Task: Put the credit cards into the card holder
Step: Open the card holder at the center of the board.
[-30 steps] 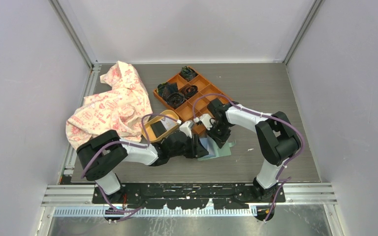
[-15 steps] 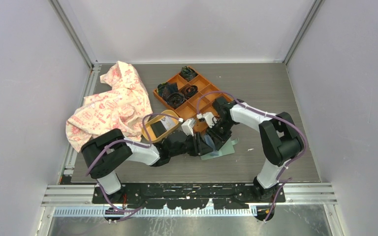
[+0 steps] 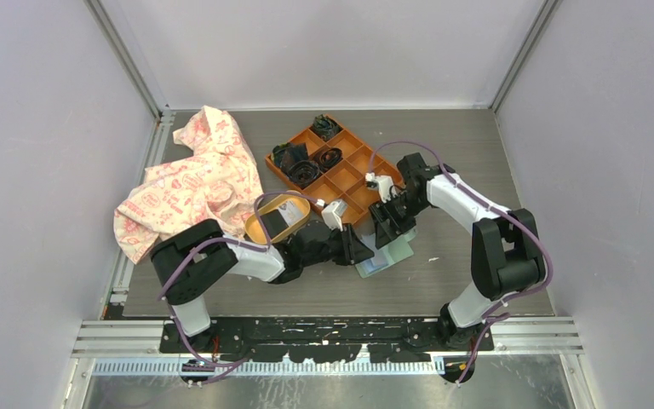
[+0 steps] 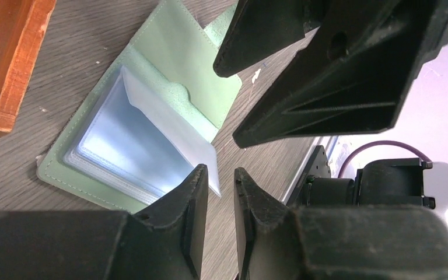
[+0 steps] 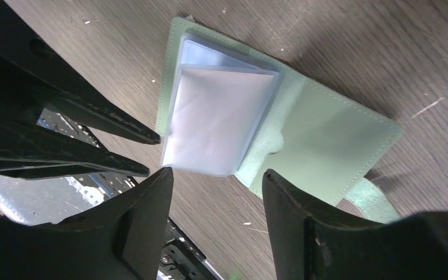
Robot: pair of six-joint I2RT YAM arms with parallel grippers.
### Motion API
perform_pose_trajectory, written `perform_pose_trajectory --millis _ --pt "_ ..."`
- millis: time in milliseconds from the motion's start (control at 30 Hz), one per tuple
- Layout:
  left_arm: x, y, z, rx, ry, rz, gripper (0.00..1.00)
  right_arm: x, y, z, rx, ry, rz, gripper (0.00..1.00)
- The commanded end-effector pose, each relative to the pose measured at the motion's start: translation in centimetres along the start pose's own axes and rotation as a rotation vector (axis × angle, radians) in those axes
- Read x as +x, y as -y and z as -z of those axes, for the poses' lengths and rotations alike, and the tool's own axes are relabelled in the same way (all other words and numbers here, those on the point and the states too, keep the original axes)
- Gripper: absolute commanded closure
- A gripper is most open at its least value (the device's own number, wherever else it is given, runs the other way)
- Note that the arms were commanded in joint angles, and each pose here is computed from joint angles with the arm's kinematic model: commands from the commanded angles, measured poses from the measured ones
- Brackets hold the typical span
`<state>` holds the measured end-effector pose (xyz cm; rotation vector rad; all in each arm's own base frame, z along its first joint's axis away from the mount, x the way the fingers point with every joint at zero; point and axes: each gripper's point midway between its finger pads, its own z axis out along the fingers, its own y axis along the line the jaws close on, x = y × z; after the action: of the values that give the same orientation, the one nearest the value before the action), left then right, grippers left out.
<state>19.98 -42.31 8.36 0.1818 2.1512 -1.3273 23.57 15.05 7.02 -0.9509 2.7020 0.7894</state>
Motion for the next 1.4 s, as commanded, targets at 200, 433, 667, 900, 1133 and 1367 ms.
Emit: perform_pose_trajectory --millis 200,433,667,900,1133,1367 --pt "-1.2 0.0 1.4 0.009 0.087 -0.028 0.71 0.3 -0.4 -1.9 -0.017 -0.055 -0.009 0.40" --pt "-0.4 -0.7 0.8 0.005 0.078 0.078 0.62 1.0 1.0 -3.1 0.033 -0.126 -0.034 0.71" --pt "-0.2 -1.3 0.1 -0.016 0.078 0.106 0.58 1.6 1.8 -3.6 0.054 -0.166 -0.047 0.80" --pt "-0.1 -2.2 -0.2 -0.050 0.091 0.153 0.56 1.9 2.1 -3.8 0.064 -0.183 -0.051 0.80" --pt "-0.3 -1.2 0.4 -0.025 0.114 0.178 0.57 2.1 2.0 -3.8 0.058 -0.193 -0.050 0.80" --pt "-0.9 -0.4 1.9 -0.032 0.151 0.189 0.58 0.3 0.3 -1.2 0.029 -0.093 0.028 0.70"
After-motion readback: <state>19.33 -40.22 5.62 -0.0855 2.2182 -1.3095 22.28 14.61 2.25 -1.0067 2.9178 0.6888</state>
